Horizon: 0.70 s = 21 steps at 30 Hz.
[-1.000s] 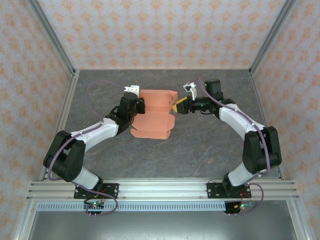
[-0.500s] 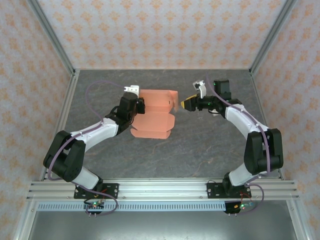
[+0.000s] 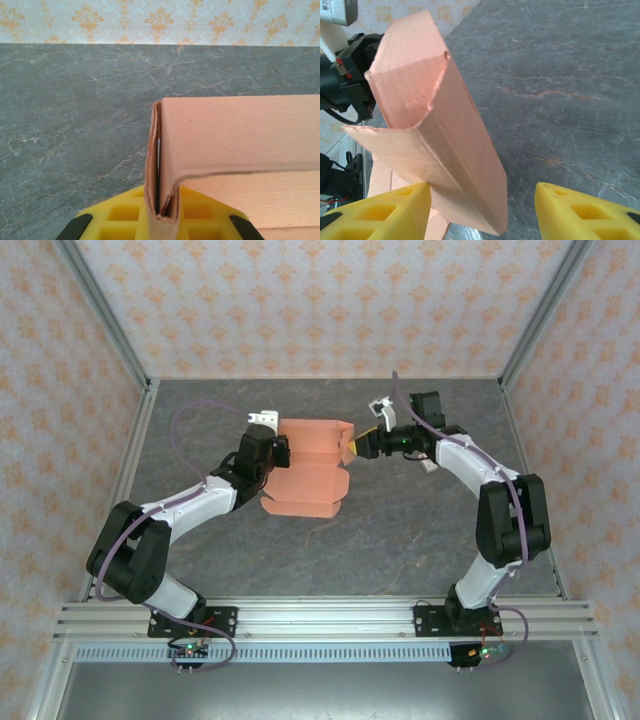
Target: Fold the paper box
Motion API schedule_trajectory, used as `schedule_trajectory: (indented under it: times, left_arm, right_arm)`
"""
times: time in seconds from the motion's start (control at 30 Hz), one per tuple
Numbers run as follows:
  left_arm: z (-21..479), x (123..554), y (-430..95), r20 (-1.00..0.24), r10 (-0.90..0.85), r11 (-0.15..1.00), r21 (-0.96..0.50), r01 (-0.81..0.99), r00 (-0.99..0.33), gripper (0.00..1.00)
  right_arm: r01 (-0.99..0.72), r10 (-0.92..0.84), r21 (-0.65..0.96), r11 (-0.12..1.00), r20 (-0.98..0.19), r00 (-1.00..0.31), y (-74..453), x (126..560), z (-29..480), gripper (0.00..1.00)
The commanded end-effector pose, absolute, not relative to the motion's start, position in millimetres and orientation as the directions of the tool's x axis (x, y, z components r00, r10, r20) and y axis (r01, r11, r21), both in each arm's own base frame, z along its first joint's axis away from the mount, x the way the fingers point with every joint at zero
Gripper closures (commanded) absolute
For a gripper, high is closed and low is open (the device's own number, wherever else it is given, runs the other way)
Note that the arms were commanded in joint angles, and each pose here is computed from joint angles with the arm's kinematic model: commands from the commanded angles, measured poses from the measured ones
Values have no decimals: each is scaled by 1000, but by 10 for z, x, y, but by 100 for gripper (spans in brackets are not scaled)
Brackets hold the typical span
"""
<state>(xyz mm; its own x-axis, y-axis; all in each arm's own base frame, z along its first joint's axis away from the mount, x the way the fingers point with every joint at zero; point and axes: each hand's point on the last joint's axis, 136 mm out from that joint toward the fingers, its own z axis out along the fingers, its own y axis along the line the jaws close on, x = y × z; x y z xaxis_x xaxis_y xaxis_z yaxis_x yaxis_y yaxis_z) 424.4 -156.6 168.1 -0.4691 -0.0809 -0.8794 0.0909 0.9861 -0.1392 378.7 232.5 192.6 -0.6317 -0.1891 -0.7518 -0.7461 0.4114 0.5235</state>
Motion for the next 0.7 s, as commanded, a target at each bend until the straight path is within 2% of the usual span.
schedule_trajectory:
  times: [0.0, 0.13, 0.4, 0.67]
  left_arm:
    - [1880, 4264, -1542, -890, -110, 983, -164, 86, -443, 100]
    - [1868, 4262, -1546, -888, -111, 982, -168, 88, -447, 100]
    - [1892, 4257, -1588, -886, -125, 976, -189, 104, -446, 100]
    - [1864, 4243, -1632, -881, -131, 971, -206, 120, -454, 100]
  right_arm:
    - [-795, -213, 505, 335, -781, -586, 2475, 3742, 2056, 48]
    - [-797, -222, 510, 325, -778, -588, 2543, 3752, 2042, 56]
    - [-795, -219, 495, 350, -782, -583, 2646, 3820, 2019, 62]
    - [-752, -147, 422, 507, -817, -557, 2651, 4009, 2016, 64]
